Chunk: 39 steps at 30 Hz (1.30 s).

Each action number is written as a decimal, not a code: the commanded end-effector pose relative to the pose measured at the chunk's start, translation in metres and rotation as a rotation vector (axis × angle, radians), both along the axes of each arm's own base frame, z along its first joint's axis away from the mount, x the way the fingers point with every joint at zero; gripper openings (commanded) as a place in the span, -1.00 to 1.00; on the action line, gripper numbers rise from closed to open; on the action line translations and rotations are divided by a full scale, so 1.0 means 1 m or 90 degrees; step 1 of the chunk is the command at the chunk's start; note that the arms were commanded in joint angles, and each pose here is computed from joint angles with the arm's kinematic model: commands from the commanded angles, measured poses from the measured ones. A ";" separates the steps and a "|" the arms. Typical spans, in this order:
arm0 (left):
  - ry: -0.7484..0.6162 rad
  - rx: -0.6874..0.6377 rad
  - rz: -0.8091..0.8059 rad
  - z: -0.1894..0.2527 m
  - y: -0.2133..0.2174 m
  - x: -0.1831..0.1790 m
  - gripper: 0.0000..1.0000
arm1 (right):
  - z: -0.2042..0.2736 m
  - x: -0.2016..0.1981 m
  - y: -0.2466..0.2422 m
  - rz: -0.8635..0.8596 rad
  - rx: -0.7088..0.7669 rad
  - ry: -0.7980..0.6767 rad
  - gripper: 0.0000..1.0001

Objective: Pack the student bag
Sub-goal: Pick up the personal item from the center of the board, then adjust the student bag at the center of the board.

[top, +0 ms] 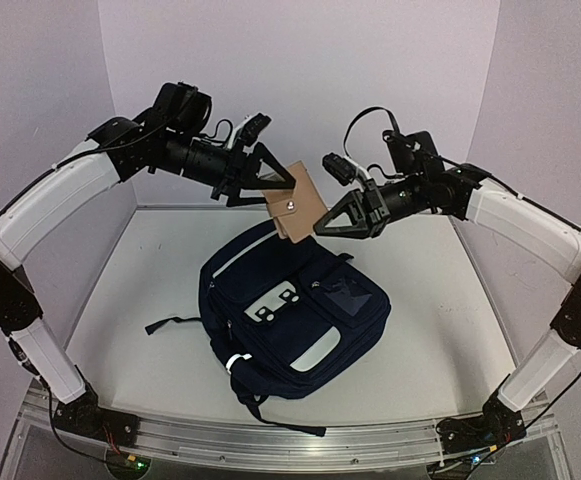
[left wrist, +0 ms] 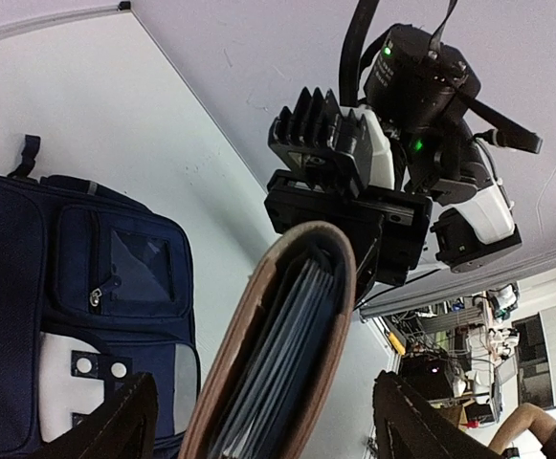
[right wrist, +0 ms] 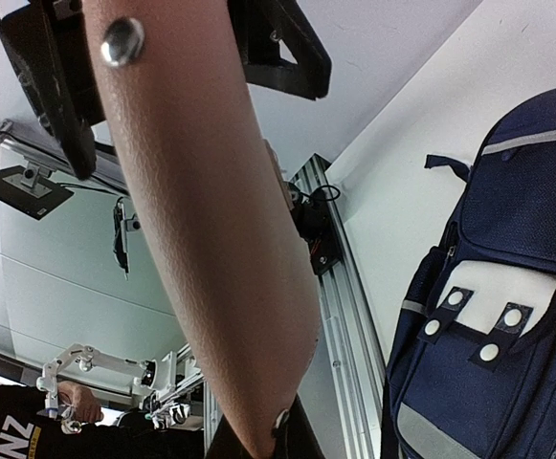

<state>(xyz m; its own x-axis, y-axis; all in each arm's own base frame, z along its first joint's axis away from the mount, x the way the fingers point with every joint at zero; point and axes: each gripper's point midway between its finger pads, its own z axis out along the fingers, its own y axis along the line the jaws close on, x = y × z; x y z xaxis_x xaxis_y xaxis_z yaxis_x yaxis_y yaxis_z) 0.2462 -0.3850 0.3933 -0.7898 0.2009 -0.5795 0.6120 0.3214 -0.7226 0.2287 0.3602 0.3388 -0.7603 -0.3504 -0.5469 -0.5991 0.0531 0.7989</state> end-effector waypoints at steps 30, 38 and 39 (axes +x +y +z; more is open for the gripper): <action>0.029 0.050 0.222 -0.057 0.101 -0.057 -1.00 | -0.149 0.023 -0.008 0.073 -0.335 -0.399 -0.15; 0.022 0.062 0.230 -0.060 0.100 -0.055 -0.99 | -0.190 0.016 0.010 0.105 -0.362 -0.401 -0.33; 0.023 0.064 0.230 -0.061 0.100 -0.054 -1.00 | -0.192 0.018 0.013 0.101 -0.363 -0.402 -0.33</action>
